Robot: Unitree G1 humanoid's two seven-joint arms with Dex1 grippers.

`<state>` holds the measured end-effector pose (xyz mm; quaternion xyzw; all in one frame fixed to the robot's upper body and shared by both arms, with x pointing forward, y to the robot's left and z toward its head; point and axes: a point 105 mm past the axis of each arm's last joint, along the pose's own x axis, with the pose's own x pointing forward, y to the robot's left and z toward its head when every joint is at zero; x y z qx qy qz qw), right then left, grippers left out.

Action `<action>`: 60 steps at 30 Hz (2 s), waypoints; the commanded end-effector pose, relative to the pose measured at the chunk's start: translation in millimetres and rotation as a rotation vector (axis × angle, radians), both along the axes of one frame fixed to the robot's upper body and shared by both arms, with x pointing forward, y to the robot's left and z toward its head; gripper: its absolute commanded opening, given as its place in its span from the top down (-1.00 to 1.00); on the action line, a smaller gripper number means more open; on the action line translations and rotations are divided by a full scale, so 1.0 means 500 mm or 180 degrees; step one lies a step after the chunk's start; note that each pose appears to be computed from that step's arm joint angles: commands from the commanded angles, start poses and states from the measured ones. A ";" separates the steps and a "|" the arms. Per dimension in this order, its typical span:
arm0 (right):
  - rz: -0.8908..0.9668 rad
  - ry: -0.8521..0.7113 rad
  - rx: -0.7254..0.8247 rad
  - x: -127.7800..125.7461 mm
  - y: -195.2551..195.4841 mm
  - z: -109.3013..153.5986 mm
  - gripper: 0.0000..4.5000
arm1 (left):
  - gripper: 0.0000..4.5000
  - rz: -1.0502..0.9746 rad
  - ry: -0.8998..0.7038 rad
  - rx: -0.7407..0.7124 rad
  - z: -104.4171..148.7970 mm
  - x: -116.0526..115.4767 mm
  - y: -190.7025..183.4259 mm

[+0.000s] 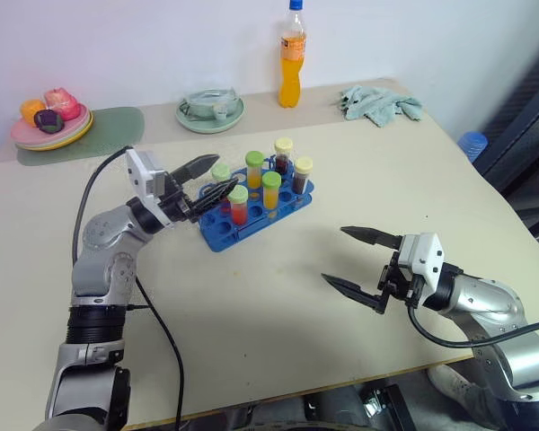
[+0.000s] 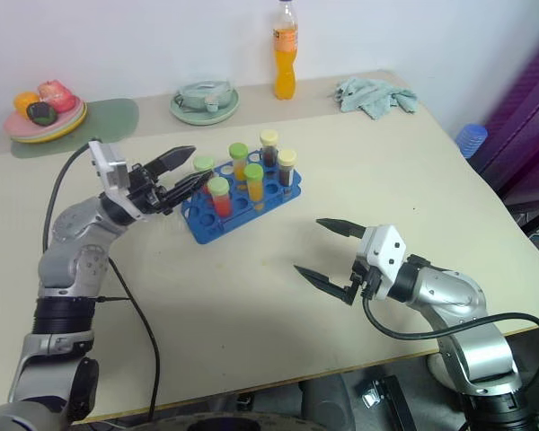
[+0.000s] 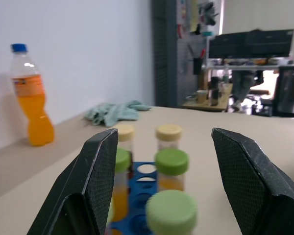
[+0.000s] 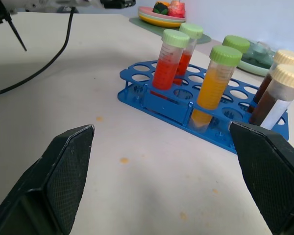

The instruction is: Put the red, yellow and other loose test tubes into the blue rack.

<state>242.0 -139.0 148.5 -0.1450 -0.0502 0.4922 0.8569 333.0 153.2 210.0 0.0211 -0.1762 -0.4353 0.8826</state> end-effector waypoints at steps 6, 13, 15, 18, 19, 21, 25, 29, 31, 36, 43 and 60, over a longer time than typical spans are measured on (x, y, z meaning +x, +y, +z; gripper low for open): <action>-0.0199 -0.0143 0.0252 0.012 -0.013 0.048 -1.00 | -0.37 0.0982 0.0141 0.0205 0.021 0.030 0.104; -0.0212 -0.0033 0.0402 0.005 -0.024 0.074 -1.00 | -0.37 0.1004 0.0177 0.0255 0.039 -0.011 0.120; -0.0214 -0.0002 0.0408 0.006 -0.028 0.077 -1.00 | -0.37 0.1023 0.0268 0.0224 0.032 -0.023 0.127; -0.0224 0.0028 0.0411 0.011 -0.029 0.077 -1.00 | -0.37 0.1104 0.0504 0.0186 0.010 -0.032 0.137; -0.0228 0.0035 0.0415 0.012 -0.028 0.077 -1.00 | -0.37 0.1137 0.0521 0.0193 0.007 -0.034 0.139; -0.0235 0.0047 0.0418 0.014 -0.029 0.075 -1.00 | -0.37 0.1171 0.0570 0.0192 -0.001 -0.038 0.139; -0.0274 0.0069 0.0440 0.017 -0.034 0.073 -1.00 | -0.37 0.1222 0.0718 0.0193 -0.022 -0.043 0.142; -0.0338 0.0088 0.0408 0.016 -0.043 0.070 -1.00 | -0.37 0.1191 0.0947 0.0228 -0.053 -0.049 0.145; -0.0355 0.0092 0.0393 0.016 -0.049 0.069 -1.00 | -0.37 0.1197 0.0995 0.0264 -0.064 -0.050 0.143; -0.0547 0.0139 0.0375 0.014 -0.069 0.061 -1.00 | -0.37 0.1115 0.1176 0.0271 -0.110 -0.062 0.142; -0.0814 0.0191 0.0398 0.004 -0.110 0.038 -1.00 | -0.37 0.0933 0.1051 0.0242 -0.123 -0.080 0.125; -0.1076 0.0250 0.0244 -0.010 -0.170 -0.009 -1.00 | -0.37 0.0488 0.1120 0.0436 -0.139 -0.119 0.109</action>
